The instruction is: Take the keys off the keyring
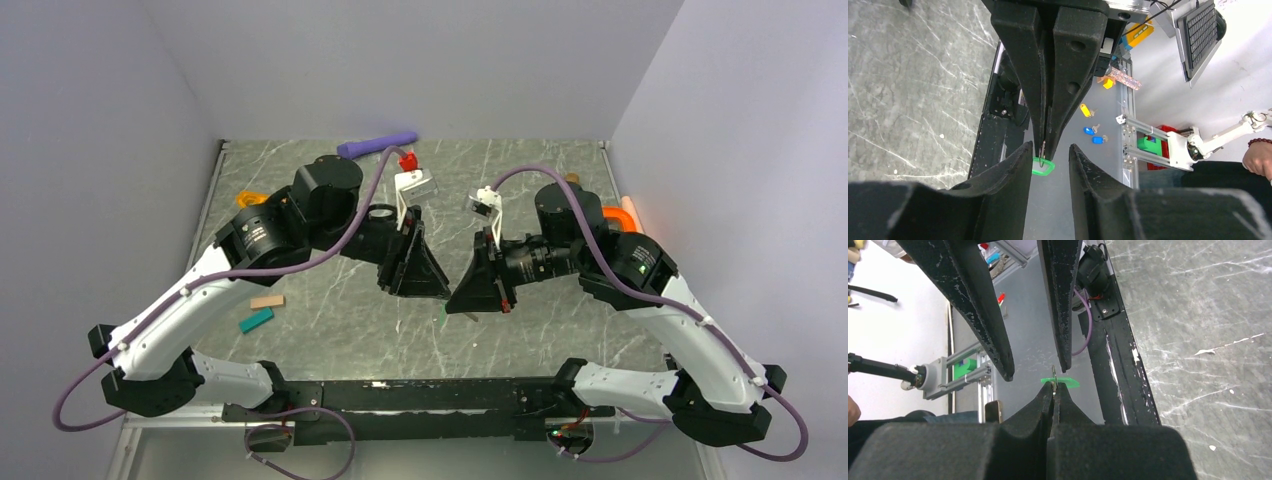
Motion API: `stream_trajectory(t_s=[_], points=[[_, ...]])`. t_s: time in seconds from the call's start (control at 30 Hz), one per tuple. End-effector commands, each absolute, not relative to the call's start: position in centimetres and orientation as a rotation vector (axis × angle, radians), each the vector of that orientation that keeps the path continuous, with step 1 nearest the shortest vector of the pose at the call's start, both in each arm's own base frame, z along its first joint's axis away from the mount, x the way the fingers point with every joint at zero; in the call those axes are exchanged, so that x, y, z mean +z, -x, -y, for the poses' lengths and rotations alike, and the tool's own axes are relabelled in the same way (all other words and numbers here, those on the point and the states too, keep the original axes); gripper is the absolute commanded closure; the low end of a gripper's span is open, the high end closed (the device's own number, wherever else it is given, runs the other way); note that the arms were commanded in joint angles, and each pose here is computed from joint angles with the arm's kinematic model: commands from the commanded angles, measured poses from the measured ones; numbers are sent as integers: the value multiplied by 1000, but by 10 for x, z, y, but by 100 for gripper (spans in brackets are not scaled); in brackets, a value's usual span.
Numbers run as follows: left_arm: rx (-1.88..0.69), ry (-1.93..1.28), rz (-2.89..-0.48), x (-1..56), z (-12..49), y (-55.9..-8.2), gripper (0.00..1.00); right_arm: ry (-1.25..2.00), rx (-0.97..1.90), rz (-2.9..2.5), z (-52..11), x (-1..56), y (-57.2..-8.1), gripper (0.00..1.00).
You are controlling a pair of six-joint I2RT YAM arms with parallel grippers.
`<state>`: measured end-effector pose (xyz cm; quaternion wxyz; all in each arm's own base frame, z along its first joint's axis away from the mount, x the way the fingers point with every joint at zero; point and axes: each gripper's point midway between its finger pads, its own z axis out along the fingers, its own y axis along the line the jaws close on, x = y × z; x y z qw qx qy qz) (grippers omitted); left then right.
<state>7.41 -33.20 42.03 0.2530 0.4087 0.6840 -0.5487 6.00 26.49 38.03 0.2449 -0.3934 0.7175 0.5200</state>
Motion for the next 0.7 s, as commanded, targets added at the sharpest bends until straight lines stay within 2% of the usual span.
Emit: stream_trajectory(t_s=[0.0, 0.43, 0.67], points=[[-1491, -1113, -1798, 437, 333, -74, 64, 1101, 1439, -1832, -263, 406, -55, 100], [-1469, -1134, -1851, 427, 335, -72, 71, 1091, 1417, -1807, -260, 413, -56, 100], [-1463, -1145, -1863, 424, 340, -70, 80, 1089, 1418, -1802, -259, 413, -56, 100]])
